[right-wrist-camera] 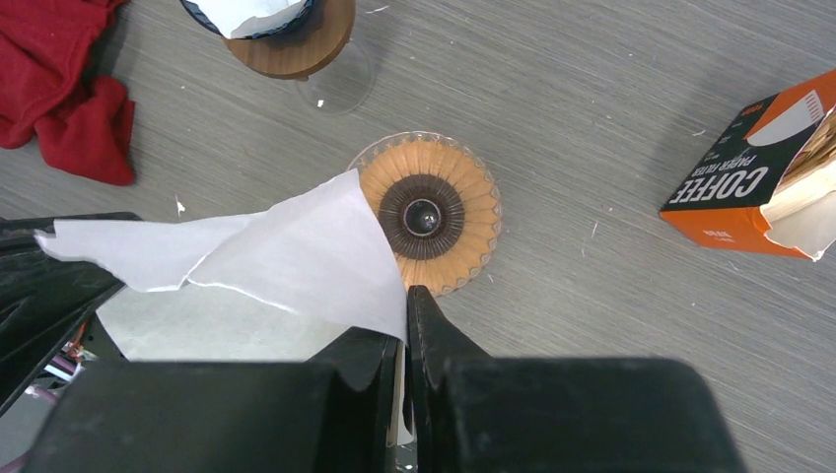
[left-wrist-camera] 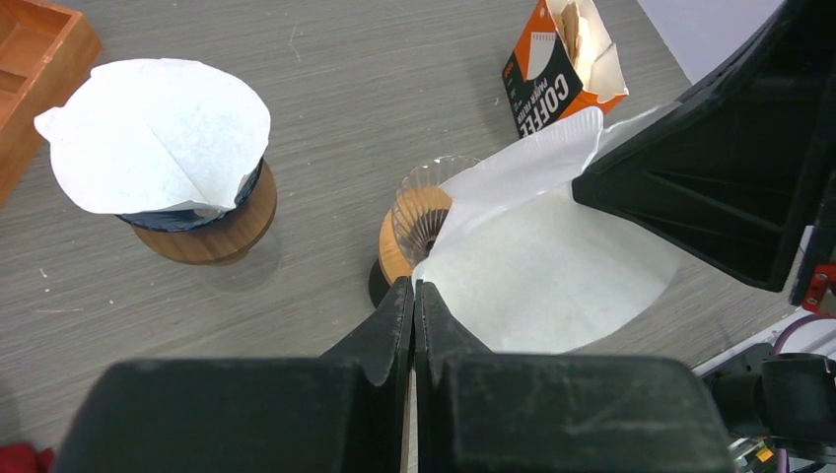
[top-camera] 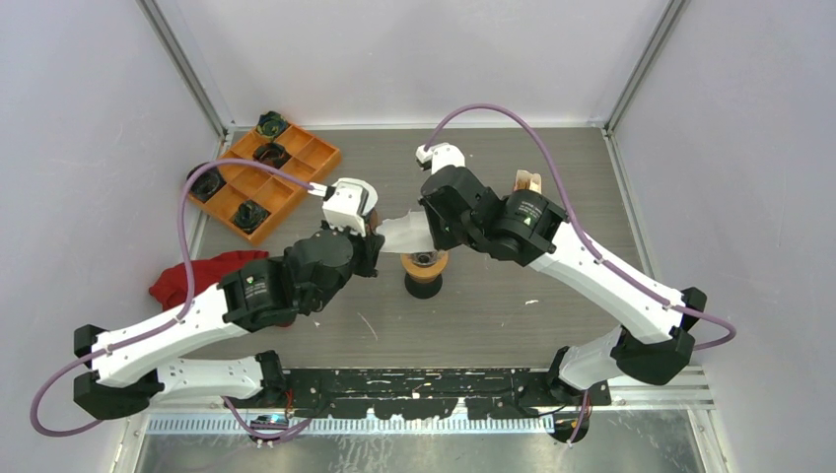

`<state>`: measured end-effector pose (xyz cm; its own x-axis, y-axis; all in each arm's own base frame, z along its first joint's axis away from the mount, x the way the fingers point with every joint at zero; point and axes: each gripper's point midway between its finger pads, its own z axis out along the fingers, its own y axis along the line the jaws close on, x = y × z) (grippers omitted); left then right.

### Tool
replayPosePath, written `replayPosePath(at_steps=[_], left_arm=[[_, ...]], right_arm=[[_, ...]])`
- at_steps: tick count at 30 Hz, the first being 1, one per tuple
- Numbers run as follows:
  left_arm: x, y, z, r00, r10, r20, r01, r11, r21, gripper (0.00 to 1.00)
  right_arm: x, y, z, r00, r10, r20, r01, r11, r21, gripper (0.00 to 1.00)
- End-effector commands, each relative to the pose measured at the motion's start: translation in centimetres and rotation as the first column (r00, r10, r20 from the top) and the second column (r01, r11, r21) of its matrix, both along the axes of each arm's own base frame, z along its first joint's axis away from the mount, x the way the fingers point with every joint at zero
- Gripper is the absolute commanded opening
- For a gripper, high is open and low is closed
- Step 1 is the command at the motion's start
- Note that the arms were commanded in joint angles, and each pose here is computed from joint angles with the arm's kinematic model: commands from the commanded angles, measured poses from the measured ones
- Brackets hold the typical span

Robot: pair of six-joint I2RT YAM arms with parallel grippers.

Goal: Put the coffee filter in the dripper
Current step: Place the coffee filter in the coffee dripper.

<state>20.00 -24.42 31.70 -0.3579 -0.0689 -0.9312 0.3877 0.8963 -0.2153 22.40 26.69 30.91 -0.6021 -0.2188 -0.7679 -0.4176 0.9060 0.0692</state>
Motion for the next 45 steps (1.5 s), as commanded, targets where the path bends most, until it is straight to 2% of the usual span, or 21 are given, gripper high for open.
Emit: replayPosePath(at_steps=[1,12,23,42,45], left_arm=[[0.0,0.0,1.4,1.000,-0.016,-0.004,0.016,1.000,-0.003,0.00],[0.6,-0.7,0.5,0.989,-0.076,-0.128,0.080,0.996,0.026,0.00],[1.0,-2.4,-0.2,0.974,-0.129,-0.188,0.145,0.987,0.073,0.00],[3.6,-3.8,-2.7,0.972,-0.106,-0.210,0.126,0.988,0.085,0.00],[4.0,-4.6,-4.6,0.963,-0.105,-0.246,0.134,0.985,0.104,0.00]], right_arm=[[0.2,-0.7,1.9,0.999,0.021,0.035,-0.023,0.998,0.063,0.11],[0.7,-1.5,0.5,0.999,0.053,-0.002,-0.053,0.998,0.043,0.16],[1.3,-0.6,-0.5,0.995,0.098,-0.030,-0.096,0.994,0.061,0.25],[3.8,-1.8,-4.1,0.996,0.057,-0.076,-0.055,0.998,0.035,0.23],[4.0,-1.9,-4.9,0.995,0.056,-0.088,-0.054,0.998,0.021,0.23]])
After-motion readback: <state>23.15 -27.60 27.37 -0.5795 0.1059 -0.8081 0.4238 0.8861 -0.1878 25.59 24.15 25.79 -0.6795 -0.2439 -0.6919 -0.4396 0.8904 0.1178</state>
